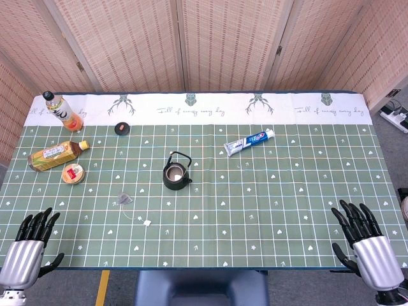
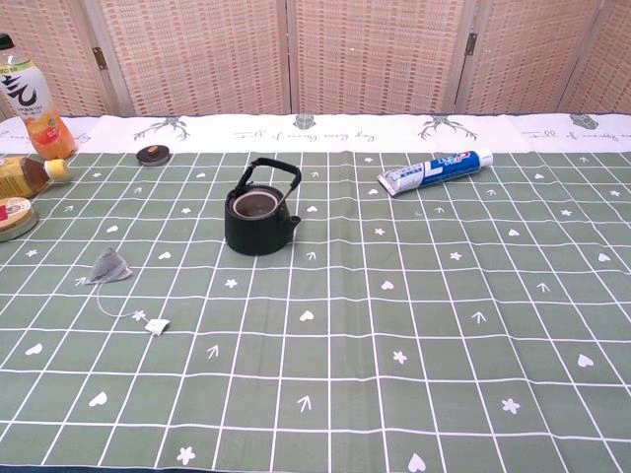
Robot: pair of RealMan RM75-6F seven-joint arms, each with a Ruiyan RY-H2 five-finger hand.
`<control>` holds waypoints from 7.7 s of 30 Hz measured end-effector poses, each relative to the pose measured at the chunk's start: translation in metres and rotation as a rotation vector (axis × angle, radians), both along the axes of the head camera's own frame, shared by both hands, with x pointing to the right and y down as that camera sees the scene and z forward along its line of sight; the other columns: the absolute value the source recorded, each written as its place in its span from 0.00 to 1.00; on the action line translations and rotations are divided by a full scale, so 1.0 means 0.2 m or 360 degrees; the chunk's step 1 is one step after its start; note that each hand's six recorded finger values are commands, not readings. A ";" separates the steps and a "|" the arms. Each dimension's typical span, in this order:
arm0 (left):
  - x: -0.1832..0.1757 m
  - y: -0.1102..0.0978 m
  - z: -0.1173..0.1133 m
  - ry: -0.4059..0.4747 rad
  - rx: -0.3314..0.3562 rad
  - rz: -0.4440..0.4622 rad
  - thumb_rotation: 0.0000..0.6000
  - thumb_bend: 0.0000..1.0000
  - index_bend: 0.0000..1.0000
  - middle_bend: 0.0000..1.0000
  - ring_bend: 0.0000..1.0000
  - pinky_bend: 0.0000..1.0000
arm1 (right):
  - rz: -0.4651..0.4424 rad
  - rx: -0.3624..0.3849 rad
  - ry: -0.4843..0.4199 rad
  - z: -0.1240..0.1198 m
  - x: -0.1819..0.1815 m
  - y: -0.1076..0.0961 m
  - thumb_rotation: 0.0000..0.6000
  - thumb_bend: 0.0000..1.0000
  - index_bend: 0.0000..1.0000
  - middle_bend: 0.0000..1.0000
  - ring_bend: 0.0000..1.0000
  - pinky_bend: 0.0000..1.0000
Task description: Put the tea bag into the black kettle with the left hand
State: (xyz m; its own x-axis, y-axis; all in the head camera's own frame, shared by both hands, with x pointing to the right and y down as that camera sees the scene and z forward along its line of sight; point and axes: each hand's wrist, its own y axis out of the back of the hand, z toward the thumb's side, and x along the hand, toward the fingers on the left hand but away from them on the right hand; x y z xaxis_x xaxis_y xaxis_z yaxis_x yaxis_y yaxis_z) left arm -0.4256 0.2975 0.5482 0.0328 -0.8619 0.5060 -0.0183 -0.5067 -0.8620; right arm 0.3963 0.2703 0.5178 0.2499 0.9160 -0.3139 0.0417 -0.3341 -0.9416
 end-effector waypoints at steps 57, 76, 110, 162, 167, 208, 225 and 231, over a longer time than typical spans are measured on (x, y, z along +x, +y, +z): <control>0.90 -0.22 0.79 0.0549 -0.0305 0.0377 1.00 0.39 0.43 1.00 1.00 1.00 | -0.0079 0.0114 -0.0142 -0.13 0.01 0.08 1.00 0.36 0.00 0.00 0.06 0.00; 0.82 -0.25 0.92 0.0466 -0.0323 0.0382 1.00 0.41 0.48 1.00 1.00 1.00 | -0.0102 0.0127 -0.0146 -0.14 0.01 0.10 1.00 0.37 0.00 0.00 0.06 0.00; 0.76 -0.30 0.93 0.0492 -0.0224 0.0340 1.00 0.45 0.73 1.00 1.00 1.00 | -0.0121 0.0127 -0.0130 -0.13 0.00 0.10 1.00 0.36 0.00 0.00 0.06 0.00; 1.17 -1.30 0.15 0.0340 0.0257 0.0413 1.00 0.47 0.71 1.00 1.00 1.00 | -0.0062 0.0194 -0.0257 -0.23 0.09 0.09 1.00 0.36 0.00 0.00 0.06 0.00; 1.21 -1.35 0.17 0.0317 0.0266 0.0424 1.00 0.47 0.68 1.00 1.00 1.00 | -0.0054 0.0188 -0.0272 -0.23 0.10 0.08 1.00 0.37 0.00 0.00 0.06 0.00; 1.09 -0.77 0.70 0.0644 -0.0192 0.0434 1.00 0.49 0.60 1.00 1.00 1.00 | -0.0073 0.0203 -0.0256 -0.23 0.09 0.11 1.00 0.37 0.00 0.00 0.06 0.00; 1.10 -0.56 0.87 0.0761 -0.0353 0.0408 1.00 0.49 0.37 1.00 1.00 1.00 | -0.0073 0.0206 -0.0258 -0.23 0.08 0.11 1.00 0.37 0.00 0.00 0.07 0.00; 1.08 -0.54 0.90 0.0747 -0.0379 0.0396 1.00 0.49 0.32 1.00 1.00 1.00 | -0.0078 0.0198 -0.0253 -0.23 0.08 0.11 1.00 0.36 0.00 0.00 0.06 0.00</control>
State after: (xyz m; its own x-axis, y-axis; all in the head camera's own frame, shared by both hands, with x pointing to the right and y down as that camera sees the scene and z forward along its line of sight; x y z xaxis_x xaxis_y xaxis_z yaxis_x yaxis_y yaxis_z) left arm -0.2093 0.1898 0.7282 0.4873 -0.6638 0.5674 -0.2263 -0.7236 -0.6521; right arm 0.4125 0.2921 0.4724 0.3325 0.9308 -0.1520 0.1795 -0.2206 -0.9587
